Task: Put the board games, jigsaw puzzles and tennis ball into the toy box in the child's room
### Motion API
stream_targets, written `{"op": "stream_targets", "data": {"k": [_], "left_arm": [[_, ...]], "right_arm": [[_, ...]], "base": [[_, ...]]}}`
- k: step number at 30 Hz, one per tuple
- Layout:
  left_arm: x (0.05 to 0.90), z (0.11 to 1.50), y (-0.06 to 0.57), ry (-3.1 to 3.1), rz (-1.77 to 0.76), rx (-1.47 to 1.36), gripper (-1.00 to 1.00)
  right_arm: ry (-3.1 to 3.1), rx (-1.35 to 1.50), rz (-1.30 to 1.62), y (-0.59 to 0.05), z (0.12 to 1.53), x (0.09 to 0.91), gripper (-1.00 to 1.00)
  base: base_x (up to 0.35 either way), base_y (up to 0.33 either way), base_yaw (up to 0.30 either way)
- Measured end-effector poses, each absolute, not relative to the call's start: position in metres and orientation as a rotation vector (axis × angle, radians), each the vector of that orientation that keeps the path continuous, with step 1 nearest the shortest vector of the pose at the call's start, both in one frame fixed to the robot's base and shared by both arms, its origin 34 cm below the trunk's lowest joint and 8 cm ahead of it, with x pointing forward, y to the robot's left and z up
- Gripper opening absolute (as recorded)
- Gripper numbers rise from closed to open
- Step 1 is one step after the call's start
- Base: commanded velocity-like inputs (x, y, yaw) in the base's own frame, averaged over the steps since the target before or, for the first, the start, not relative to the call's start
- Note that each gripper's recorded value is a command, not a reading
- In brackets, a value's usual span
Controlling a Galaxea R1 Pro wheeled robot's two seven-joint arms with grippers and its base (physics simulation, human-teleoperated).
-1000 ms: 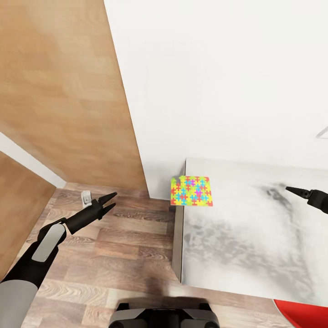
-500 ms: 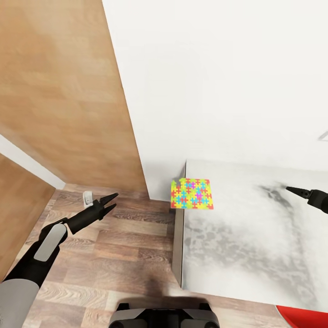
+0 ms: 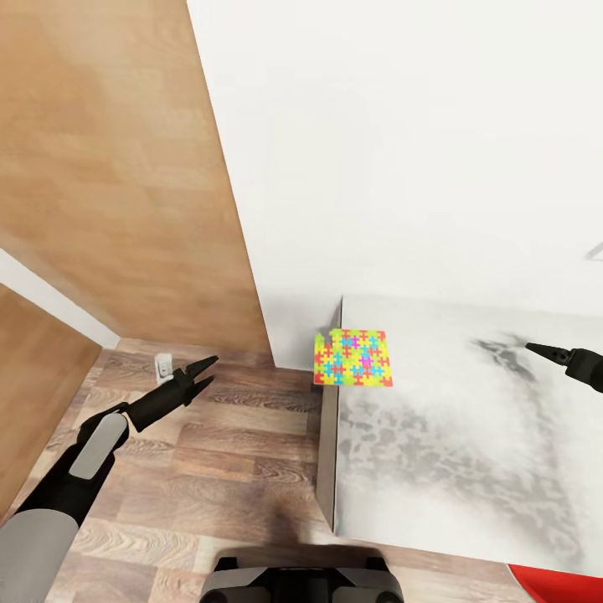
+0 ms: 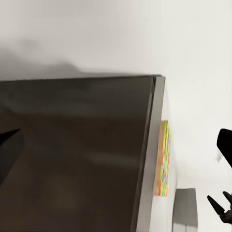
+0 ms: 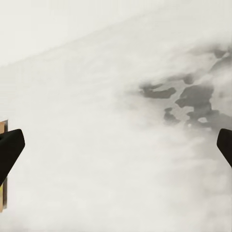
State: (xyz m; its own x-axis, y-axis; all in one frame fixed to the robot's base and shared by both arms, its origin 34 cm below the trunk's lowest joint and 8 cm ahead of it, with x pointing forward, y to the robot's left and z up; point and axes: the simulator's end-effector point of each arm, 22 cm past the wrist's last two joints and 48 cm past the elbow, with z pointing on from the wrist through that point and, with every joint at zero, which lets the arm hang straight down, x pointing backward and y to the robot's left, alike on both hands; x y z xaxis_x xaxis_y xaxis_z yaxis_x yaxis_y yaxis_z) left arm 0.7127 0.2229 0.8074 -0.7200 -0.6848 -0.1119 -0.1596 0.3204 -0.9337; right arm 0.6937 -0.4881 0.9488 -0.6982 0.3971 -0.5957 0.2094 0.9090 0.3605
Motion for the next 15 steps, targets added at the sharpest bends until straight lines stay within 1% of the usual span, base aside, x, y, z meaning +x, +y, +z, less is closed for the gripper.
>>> {"op": "stream_targets", "data": {"k": [4,11,15], "left_arm": [[0.722,0.801,0.222,2.089,-1.384,-0.764,1.00],[0.736,0.772,0.221,2.118,-1.306,-0.773,1.00],[0.739,0.767,0.215,2.122,-1.305,-0.754,1.00]], "right_arm": [[2.360,0.431,0.346,-0.488,0.949,0.694,1.00],[2.361,0.431,0.348,-0.488,0.949,0.694,1.00],[2.362,0.430,0.351,-0.487,0.948,0.693,1.00]], "base": [[0.002,0.000,-0.078],[0.001,0.000,-0.189],[0.000,0.000,-0.114]]}}
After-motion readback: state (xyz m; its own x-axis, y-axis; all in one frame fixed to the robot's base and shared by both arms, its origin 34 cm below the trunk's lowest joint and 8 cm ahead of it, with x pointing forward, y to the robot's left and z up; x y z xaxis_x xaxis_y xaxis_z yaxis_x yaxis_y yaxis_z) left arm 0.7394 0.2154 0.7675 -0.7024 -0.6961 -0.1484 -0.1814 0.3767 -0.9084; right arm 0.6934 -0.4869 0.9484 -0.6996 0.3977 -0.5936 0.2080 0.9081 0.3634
